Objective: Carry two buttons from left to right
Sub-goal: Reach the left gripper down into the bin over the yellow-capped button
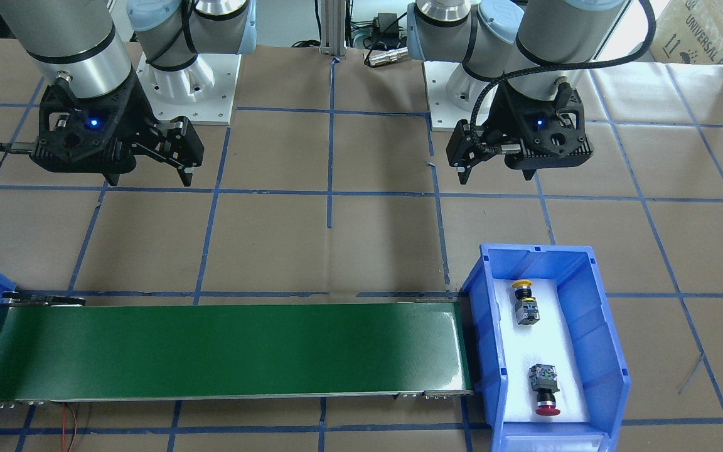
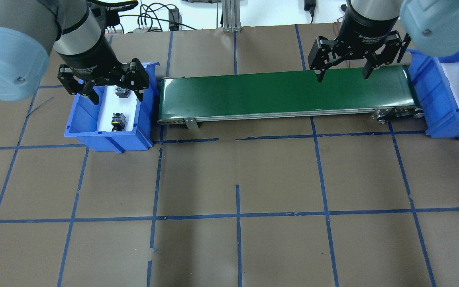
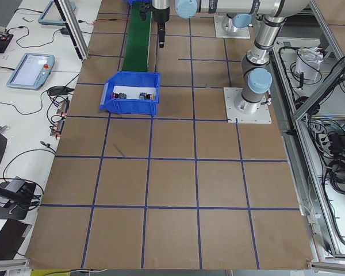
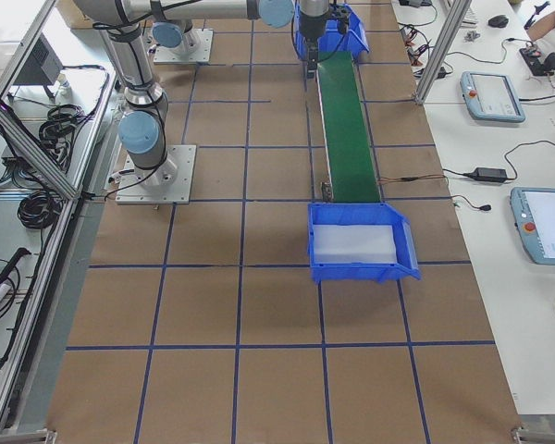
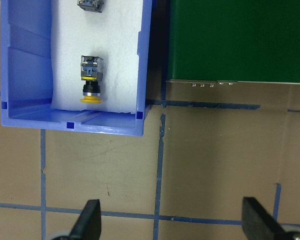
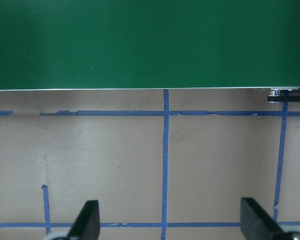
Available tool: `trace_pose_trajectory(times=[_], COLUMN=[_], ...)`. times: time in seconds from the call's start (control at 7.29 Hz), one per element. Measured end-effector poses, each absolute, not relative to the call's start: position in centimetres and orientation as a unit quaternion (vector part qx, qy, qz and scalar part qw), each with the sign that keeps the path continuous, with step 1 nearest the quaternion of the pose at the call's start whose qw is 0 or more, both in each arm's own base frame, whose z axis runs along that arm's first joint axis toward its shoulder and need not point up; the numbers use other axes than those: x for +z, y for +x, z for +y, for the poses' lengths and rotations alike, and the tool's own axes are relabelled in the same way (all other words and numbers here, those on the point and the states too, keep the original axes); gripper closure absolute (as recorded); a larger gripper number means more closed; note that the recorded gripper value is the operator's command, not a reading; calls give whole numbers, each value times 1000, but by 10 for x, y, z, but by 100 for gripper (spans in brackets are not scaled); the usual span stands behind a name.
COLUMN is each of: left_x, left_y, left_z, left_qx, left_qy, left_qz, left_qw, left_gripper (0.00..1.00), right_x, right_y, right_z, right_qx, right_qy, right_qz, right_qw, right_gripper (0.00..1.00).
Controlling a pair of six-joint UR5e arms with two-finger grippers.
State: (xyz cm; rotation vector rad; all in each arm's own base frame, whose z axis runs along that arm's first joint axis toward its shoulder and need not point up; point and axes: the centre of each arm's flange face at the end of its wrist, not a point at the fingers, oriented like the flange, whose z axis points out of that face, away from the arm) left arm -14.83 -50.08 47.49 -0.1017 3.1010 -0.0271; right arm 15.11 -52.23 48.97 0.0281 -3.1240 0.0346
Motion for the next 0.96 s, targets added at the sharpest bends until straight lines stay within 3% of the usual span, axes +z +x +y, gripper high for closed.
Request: trace_pose_trajectory(times=[0.69, 0.96], left_x=[479, 481], left_y=[-142, -98], left_z=[-500, -513], left_qx=[-13, -12], left_qy=[-35, -59], left_qz=[999, 998], left_qw=[20, 20], left_gripper=[0, 0], right_x=[487, 486], right_y=[151, 151], right_z=[-521, -521], right_qx=[8, 7], right_qy=[10, 10], right_qz=[-1000, -1000], right_qw=[9, 9], right_gripper=[0, 0])
